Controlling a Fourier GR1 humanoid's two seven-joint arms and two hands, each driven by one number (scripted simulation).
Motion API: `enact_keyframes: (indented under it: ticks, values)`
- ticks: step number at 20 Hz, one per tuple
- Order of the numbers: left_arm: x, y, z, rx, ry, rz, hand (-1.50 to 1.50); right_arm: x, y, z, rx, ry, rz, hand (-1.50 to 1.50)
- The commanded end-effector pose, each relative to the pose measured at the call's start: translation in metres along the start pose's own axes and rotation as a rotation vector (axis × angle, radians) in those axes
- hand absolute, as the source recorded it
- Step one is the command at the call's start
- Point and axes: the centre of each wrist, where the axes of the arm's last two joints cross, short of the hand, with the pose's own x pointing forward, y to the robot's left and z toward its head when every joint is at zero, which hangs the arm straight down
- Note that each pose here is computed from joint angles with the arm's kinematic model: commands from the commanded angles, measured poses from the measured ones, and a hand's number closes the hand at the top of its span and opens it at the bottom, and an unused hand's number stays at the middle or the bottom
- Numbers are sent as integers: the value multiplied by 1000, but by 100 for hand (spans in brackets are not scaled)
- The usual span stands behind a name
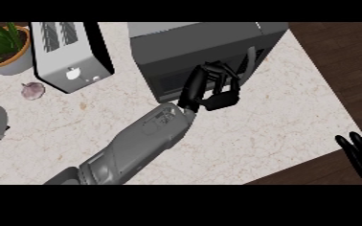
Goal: Pick up the milk, place it into the microwave and close the microwave
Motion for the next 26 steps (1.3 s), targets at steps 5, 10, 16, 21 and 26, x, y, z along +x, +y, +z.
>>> enact_keyframes:
  ticks: [5, 10, 16, 21, 26]
  values:
    - [-1, 16, -15, 118, 22, 24, 150, 5, 1, -3, 21, -9, -27, -150]
    - [4, 14, -18, 142, -34, 37, 150, 9, 3, -11, 78, -21, -43, -150]
    - [-2, 16, -16, 162, -45, 26, 150, 16, 7, -16, 132, -34, -57, -150]
    - [-5, 16, -14, 170, -64, 26, 150, 19, 6, -18, 150, -22, -56, -150]
    - [-6, 17, -15, 186, -77, 32, 150, 22, 8, -17, 166, -11, -66, -150]
